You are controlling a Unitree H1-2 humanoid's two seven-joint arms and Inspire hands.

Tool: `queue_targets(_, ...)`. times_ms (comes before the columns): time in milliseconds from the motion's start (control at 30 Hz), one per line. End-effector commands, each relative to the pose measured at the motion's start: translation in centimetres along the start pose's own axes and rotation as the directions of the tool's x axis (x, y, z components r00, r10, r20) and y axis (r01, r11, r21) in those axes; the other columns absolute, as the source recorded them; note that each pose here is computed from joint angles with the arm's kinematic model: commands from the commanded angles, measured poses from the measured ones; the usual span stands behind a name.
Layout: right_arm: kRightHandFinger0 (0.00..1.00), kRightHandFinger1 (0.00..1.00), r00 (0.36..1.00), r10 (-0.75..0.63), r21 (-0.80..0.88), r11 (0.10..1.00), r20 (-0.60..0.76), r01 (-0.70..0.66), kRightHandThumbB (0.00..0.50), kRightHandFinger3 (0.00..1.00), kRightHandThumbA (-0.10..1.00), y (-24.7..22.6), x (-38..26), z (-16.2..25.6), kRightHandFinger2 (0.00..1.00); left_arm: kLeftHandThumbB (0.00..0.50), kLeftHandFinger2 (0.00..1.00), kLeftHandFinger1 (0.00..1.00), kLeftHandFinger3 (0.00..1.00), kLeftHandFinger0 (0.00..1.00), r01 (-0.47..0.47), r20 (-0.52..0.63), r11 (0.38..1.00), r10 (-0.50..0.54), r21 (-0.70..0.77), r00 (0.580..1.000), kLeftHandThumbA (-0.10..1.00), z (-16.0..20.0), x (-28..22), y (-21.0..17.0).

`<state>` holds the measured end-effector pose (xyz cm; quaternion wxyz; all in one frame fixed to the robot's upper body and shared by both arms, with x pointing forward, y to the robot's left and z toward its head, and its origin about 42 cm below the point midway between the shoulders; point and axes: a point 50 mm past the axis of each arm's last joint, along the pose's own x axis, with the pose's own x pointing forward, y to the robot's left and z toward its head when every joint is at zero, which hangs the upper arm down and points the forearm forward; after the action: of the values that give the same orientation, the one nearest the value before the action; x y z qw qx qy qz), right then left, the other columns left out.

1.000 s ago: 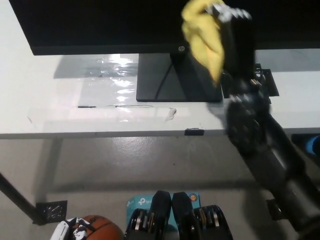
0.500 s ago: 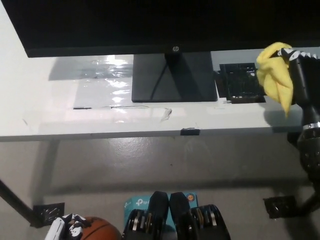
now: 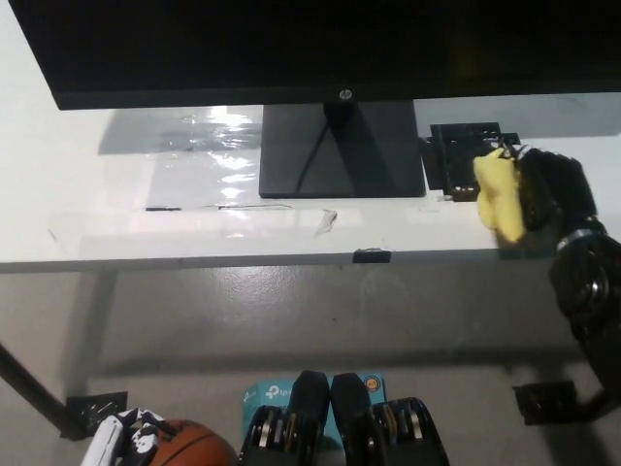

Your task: The robot uses its right hand to pick up the cloth kept in the middle of the desk and use it to wipe the monitor in the middle of the desk by swiping its screen twice

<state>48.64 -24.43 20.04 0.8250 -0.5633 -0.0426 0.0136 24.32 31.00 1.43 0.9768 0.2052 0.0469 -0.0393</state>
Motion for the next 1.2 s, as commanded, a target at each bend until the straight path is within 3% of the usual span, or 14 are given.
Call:
queue_targets(0, 0.36, 0.58, 0.996, 0.067, -0.019, 0.998, -0.052, -0.068, 0.141, 1.0, -0.05, -1.7, 1.6, 3.4, 0.81, 0.5, 0.0, 0.0, 0.0, 0.0, -0.031, 0.041, 0.999, 0.03, 0.025, 0.999, 0.66, 0.8, 0.4, 1.4)
queue_targets(33, 0.6, 1.0, 0.992, 0.1, -0.034, 0.994, -0.078, -0.102, 0.221, 1.0, 0.17, -1.9, 1.6, 3.9, 1.0, 0.5, 0.0, 0.0, 0.0, 0.0, -0.033, 0.047, 0.999, 0.032, 0.024, 0.998, 0.66, 0.9, 0.4, 1.4)
queue_targets(67, 1.0, 1.0, 0.988, 0.126, -0.067, 0.989, -0.094, -0.132, 0.3, 1.0, 0.22, -2.1, 1.6, 4.2, 1.0, 0.5, 0.0, 0.0, 0.01, 0.0, -0.035, 0.051, 0.999, 0.034, 0.023, 0.998, 0.67, 0.9, 0.4, 1.4)
queue_targets(133, 1.0, 1.0, 0.978, 0.186, -0.136, 0.971, -0.091, -0.197, 0.458, 1.0, 0.32, -3.0, 1.1, 5.2, 1.0, 0.5, 0.01, 0.0, 0.01, 0.0, -0.041, 0.053, 0.999, 0.04, 0.023, 0.998, 0.67, 0.9, 0.5, 1.5)
queue_targets(167, 1.0, 1.0, 0.976, 0.2, -0.133, 0.969, -0.085, -0.21, 0.499, 1.0, 0.33, -3.6, 0.8, 5.4, 1.0, 0.5, 0.0, 0.0, 0.01, 0.0, -0.04, 0.046, 0.999, 0.039, 0.031, 0.998, 0.68, 0.9, 0.5, 1.5)
queue_targets(367, 1.0, 1.0, 0.978, 0.203, -0.124, 0.97, -0.046, -0.207, 0.5, 1.0, 0.39, -6.2, -0.2, 5.7, 1.0, 0.5, 0.0, 0.0, 0.0, 0.0, -0.051, 0.052, 0.999, 0.05, 0.018, 0.997, 0.65, 0.8, 0.4, 1.5)
queue_targets(633, 1.0, 1.0, 0.976, 0.208, -0.166, 0.962, -0.058, -0.215, 0.5, 1.0, 0.33, -8.9, -1.3, 4.2, 1.0, 0.5, 0.0, 0.0, 0.0, 0.0, -0.061, 0.053, 0.998, 0.06, 0.009, 0.997, 0.65, 0.7, 0.3, 1.4)
queue_targets(833, 1.0, 1.0, 0.99, 0.14, -0.053, 0.988, -0.032, -0.142, 0.495, 1.0, 0.35, -11.8, -3.6, 2.5, 1.0, 0.5, 0.0, 0.0, 0.0, 0.0, -0.06, 0.056, 0.998, 0.06, -0.003, 0.997, 0.66, 0.6, 0.2, 1.2)
queue_targets(867, 1.0, 1.0, 0.994, 0.113, 0.009, 0.994, -0.01, -0.113, 0.417, 1.0, 0.31, -12.7, -5.0, 2.2, 1.0, 0.5, 0.0, 0.0, 0.0, 0.0, -0.062, 0.049, 0.998, 0.062, -0.001, 0.997, 0.65, 0.7, 0.2, 1.2)
queue_targets(933, 1.0, 1.0, 0.998, 0.063, 0.099, 0.993, 0.017, -0.064, 0.346, 1.0, 0.27, -13.7, -7.1, 1.9, 1.0, 0.5, 0.0, 0.0, 0.0, 0.0, -0.061, 0.051, 0.998, 0.062, -0.019, 0.997, 0.61, 0.6, 0.2, 1.2)
queue_targets(1100, 0.99, 1.0, 0.995, -0.066, 0.231, 0.972, 0.07, 0.048, 0.266, 1.0, 0.24, -14.8, -12.3, 1.8, 1.0, 0.5, 0.0, 0.0, 0.0, 0.0, -0.068, 0.049, 0.998, 0.068, -0.006, 0.996, 0.61, 0.5, 0.1, 1.6)
queue_targets(1133, 1.0, 1.0, 0.993, -0.102, 0.285, 0.955, 0.063, 0.08, 0.265, 1.0, 0.21, -14.4, -13.9, 1.8, 1.0, 0.5, 0.0, 0.0, 0.0, 0.0, -0.068, 0.051, 0.998, 0.069, -0.006, 0.996, 0.61, 0.5, 0.1, 1.6)
queue_targets(1167, 1.0, 1.0, 0.986, -0.163, 0.323, 0.936, 0.046, 0.14, 0.229, 1.0, 0.17, -13.3, -16.2, 1.6, 1.0, 0.5, 0.0, 0.0, 0.0, 0.0, -0.066, 0.056, 0.998, 0.067, -0.018, 0.996, 0.62, 0.4, 0.1, 1.5)
